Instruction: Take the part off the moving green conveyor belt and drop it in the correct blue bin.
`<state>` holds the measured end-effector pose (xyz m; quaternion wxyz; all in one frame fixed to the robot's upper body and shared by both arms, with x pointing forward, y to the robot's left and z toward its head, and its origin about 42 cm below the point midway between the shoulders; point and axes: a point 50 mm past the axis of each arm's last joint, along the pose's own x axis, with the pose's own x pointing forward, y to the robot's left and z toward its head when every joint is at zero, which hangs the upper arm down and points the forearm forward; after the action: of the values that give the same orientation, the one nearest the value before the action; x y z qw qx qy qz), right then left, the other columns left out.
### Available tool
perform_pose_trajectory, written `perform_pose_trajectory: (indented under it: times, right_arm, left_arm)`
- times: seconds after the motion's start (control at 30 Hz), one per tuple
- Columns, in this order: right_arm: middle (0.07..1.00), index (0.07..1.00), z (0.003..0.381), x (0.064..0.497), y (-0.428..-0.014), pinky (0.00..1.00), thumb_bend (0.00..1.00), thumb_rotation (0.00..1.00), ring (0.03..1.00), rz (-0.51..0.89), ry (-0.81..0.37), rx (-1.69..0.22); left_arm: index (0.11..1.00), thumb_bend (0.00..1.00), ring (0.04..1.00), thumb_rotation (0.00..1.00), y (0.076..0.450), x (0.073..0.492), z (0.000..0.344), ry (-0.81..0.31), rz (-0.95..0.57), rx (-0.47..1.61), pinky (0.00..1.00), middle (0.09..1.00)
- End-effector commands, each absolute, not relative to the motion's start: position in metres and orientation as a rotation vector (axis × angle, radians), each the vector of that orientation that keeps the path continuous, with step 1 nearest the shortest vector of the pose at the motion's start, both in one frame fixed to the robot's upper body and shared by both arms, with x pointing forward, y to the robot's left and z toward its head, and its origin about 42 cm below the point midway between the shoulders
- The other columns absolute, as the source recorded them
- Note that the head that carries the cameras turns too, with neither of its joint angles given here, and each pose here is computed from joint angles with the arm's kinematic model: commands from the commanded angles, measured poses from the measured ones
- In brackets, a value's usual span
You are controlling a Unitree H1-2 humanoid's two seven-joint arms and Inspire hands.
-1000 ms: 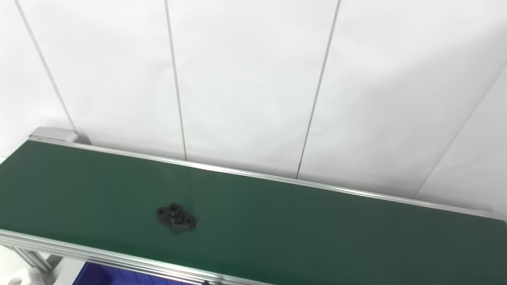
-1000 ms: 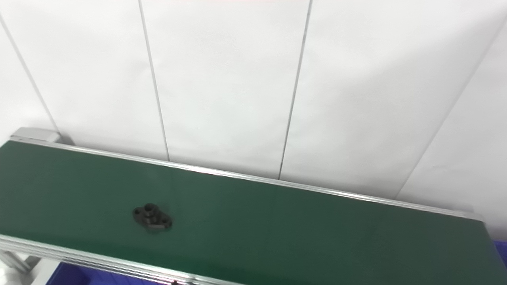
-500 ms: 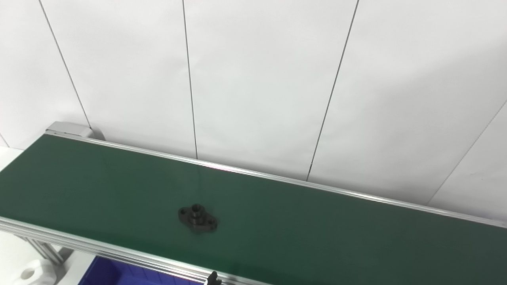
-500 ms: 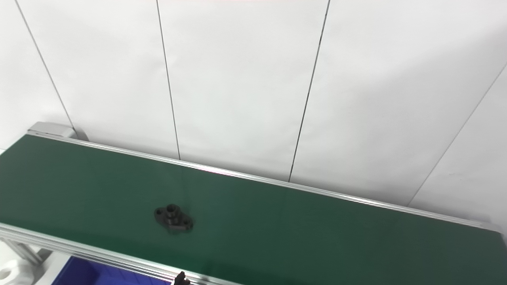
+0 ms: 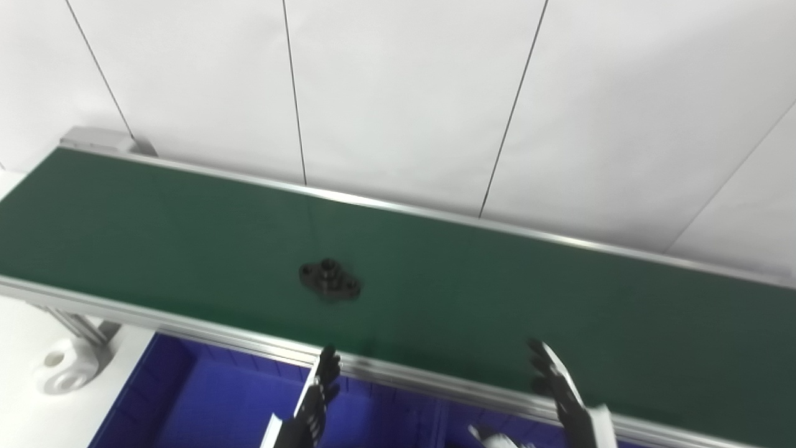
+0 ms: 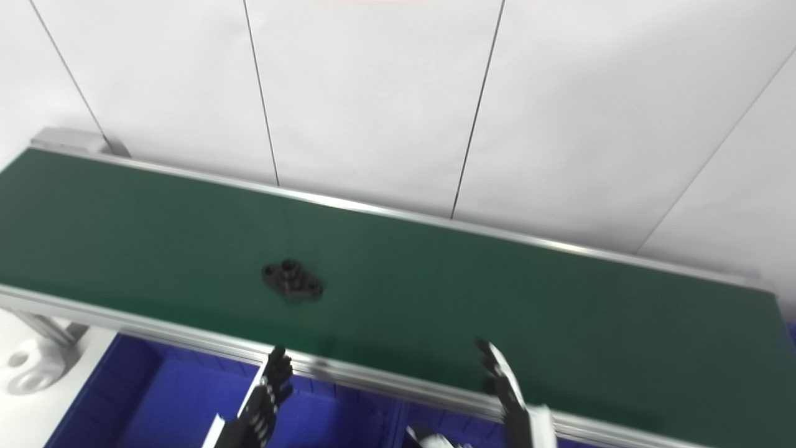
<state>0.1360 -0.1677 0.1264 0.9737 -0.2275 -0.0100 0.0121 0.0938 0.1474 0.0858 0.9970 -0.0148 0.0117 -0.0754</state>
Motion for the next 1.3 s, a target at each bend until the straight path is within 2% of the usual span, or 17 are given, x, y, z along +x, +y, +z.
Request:
perform_pose_trajectory:
  times: [0.0,0.23,0.3,0.37,0.47,0.7,0.83,1.07,1.27]
  right_arm:
    - [0.846,0.857,0.141,0.146,-0.164,0.81,0.84,0.41,0.858,0.026,-0.036,-0.510]
    - [0.813,0.828,0.153,0.182,-0.154,0.73,0.88,0.40,0.818,0.067,-0.065,-0.666]
    - [0.816,0.827,0.155,0.193,-0.151,0.76,0.90,0.42,0.823,0.075,-0.079,-0.718]
    - [0.829,0.831,0.157,0.203,-0.149,0.85,0.91,0.45,0.849,0.086,-0.094,-0.773]
    - [0.845,0.840,0.159,0.220,-0.147,0.89,0.91,0.48,0.867,0.101,-0.111,-0.840]
    - [0.850,0.846,0.165,0.250,-0.137,0.91,0.91,0.50,0.873,0.134,-0.125,-0.929]
    - [0.844,0.850,0.165,0.264,-0.128,0.89,0.90,0.51,0.859,0.161,-0.132,-0.983]
    - [0.827,0.833,0.166,0.287,-0.112,0.80,0.92,0.48,0.817,0.197,-0.154,-1.065]
    - [0.814,0.828,0.162,0.305,-0.094,0.78,0.94,0.47,0.798,0.276,-0.161,-1.282]
  left_arm:
    - [1.000,0.81,0.994,0.67,0.150,0.093,0.094,-0.007,-0.156,-0.024,0.98,1.000]
    - [1.000,0.80,0.995,0.70,0.152,0.094,0.095,-0.007,-0.159,-0.022,0.99,1.000]
    - [1.000,0.80,0.997,0.70,0.152,0.094,0.094,-0.006,-0.163,-0.025,0.99,1.000]
    - [1.000,0.79,0.995,0.70,0.152,0.094,0.094,-0.004,-0.165,-0.029,0.99,1.000]
    - [1.000,0.78,0.996,0.70,0.151,0.094,0.093,-0.004,-0.172,-0.035,0.99,1.000]
    - [1.000,0.79,0.991,0.69,0.148,0.094,0.093,0.003,-0.177,-0.031,0.98,1.000]
    - [1.000,0.79,0.983,0.68,0.146,0.094,0.092,0.003,-0.178,-0.035,0.96,1.000]
    - [1.000,0.79,0.972,0.68,0.142,0.095,0.093,0.007,-0.179,-0.050,0.95,1.000]
    - [1.000,0.78,0.955,0.65,0.137,0.097,0.093,0.010,-0.186,-0.076,0.93,0.992]
